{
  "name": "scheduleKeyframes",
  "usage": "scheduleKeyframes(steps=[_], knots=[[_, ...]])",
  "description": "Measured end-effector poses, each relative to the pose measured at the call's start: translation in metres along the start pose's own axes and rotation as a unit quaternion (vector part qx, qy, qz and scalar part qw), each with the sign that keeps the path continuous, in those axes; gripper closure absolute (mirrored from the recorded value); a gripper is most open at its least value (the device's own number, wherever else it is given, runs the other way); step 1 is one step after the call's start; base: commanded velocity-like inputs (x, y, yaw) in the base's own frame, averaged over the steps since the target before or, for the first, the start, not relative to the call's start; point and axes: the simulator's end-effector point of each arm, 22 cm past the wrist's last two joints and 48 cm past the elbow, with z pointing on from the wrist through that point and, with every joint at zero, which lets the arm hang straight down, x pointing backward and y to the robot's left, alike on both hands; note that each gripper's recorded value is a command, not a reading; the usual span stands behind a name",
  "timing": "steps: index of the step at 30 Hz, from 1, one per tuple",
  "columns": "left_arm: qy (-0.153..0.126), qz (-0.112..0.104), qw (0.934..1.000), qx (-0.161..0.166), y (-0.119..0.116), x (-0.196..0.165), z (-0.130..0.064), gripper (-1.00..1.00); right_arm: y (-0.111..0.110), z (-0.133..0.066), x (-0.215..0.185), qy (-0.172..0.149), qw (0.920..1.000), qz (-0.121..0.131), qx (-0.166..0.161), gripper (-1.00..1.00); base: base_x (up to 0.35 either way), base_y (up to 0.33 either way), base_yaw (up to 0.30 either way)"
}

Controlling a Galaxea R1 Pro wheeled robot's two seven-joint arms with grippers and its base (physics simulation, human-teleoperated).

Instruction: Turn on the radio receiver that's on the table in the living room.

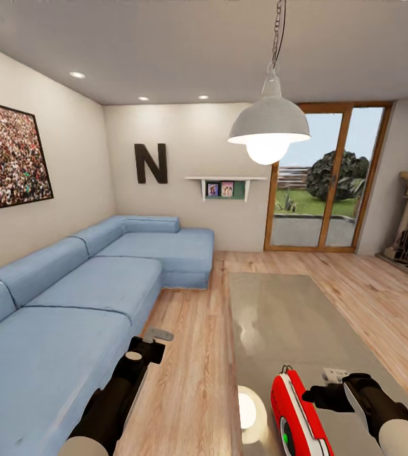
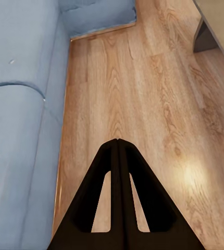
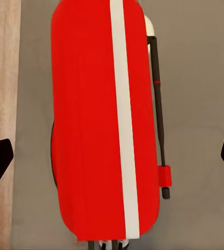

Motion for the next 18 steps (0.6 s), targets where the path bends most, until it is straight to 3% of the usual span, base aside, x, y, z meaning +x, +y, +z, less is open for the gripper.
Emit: scheduleKeyframes(steps=[11, 18], knots=[[0.000, 0.000, 1.0000, 0.001, 0.003, -0.013, -0.009, 1.00, 0.002, -0.015, -0.007, 0.000, 1.0000, 0.000, 0.001, -1.00, -0.024, 0.000, 0.000], [0.000, 0.000, 1.0000, 0.001, 0.005, -0.022, -0.015, 1.00, 0.003, -0.024, -0.012, 0.000, 1.0000, 0.000, 0.001, -1.00, -0.247, 0.000, 0.000]])
